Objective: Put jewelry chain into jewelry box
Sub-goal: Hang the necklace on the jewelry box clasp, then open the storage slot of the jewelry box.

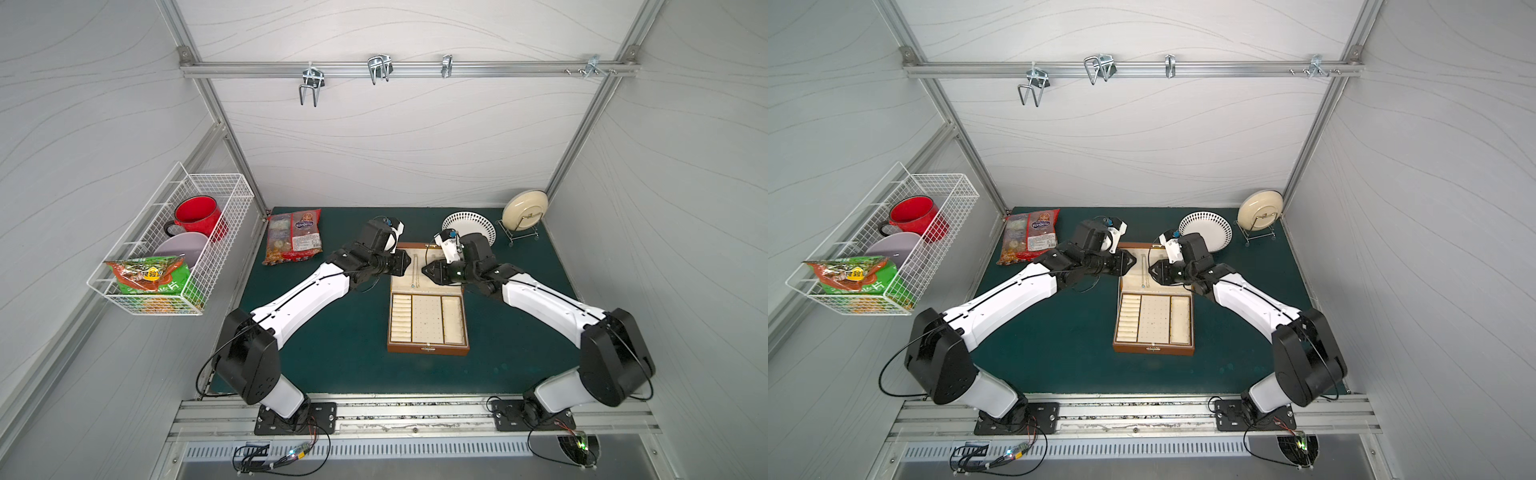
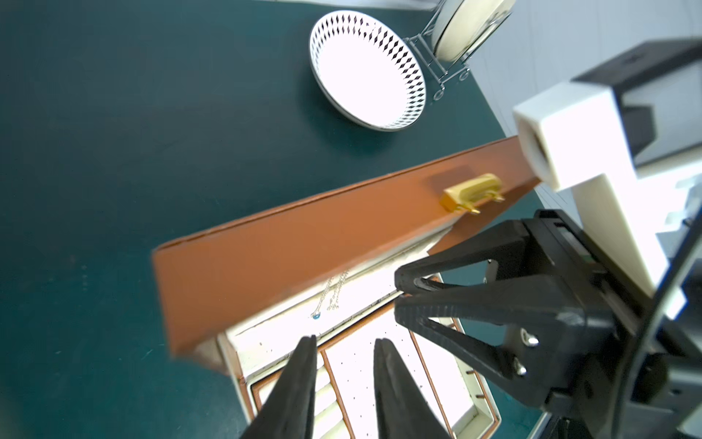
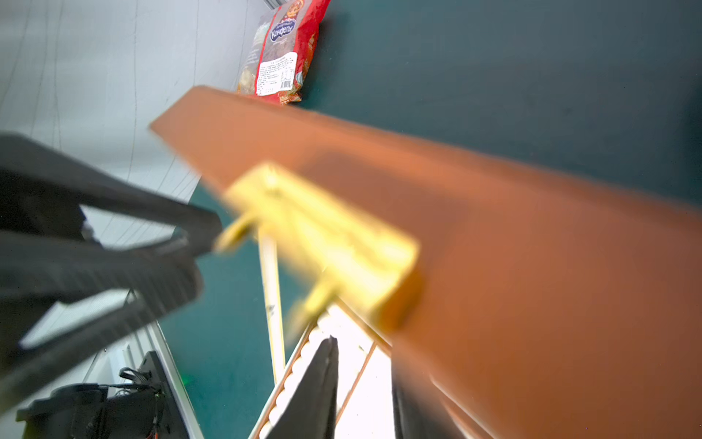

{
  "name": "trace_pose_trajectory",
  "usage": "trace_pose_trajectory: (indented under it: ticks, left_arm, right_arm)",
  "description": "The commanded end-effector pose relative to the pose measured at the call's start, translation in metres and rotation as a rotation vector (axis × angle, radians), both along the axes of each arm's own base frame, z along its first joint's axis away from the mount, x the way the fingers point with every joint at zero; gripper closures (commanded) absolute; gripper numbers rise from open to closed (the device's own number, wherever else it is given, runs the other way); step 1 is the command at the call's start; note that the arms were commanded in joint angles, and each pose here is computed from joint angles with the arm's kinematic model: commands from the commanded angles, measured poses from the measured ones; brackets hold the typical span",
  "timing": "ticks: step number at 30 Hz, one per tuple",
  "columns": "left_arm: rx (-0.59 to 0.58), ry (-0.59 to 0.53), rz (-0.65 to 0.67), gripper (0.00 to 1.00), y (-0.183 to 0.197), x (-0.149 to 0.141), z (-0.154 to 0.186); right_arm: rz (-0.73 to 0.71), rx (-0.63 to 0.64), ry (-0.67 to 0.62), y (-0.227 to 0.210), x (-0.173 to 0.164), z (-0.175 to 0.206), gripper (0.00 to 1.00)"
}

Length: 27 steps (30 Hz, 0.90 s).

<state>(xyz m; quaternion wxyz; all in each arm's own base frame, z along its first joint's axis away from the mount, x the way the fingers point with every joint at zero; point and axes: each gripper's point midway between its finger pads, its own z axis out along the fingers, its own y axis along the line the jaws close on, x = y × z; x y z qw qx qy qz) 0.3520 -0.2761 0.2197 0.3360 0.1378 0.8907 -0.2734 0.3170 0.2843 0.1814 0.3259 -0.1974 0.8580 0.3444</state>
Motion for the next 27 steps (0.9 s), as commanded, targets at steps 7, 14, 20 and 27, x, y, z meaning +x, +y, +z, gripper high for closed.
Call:
trace_pose_trajectory:
  ticks: [7, 14, 20, 27]
  left_arm:
    - [0.014, -0.112, -0.013, 0.67, 0.023, -0.023, 0.026]
    - [0.007, -0.141, -0.047, 0.66, 0.034, -0.046, 0.022]
    - [0.04, -0.153, -0.095, 0.64, 0.041, -0.063, 0.012]
    - [0.051, -0.206, -0.108, 0.6, 0.044, -0.071, 0.014]
  right_arm:
    - [0.11, -0.273, -0.404, -0.016, -0.03, 0.014, 0.58]
    - [0.178, -0.418, -0.518, -0.024, -0.041, 0.017, 0.45]
    - [0.222, -0.495, -0.607, -0.025, -0.046, 0.014, 0.06]
    - [0.25, -0.563, -0.645, -0.033, -0.045, 0.005, 0.01]
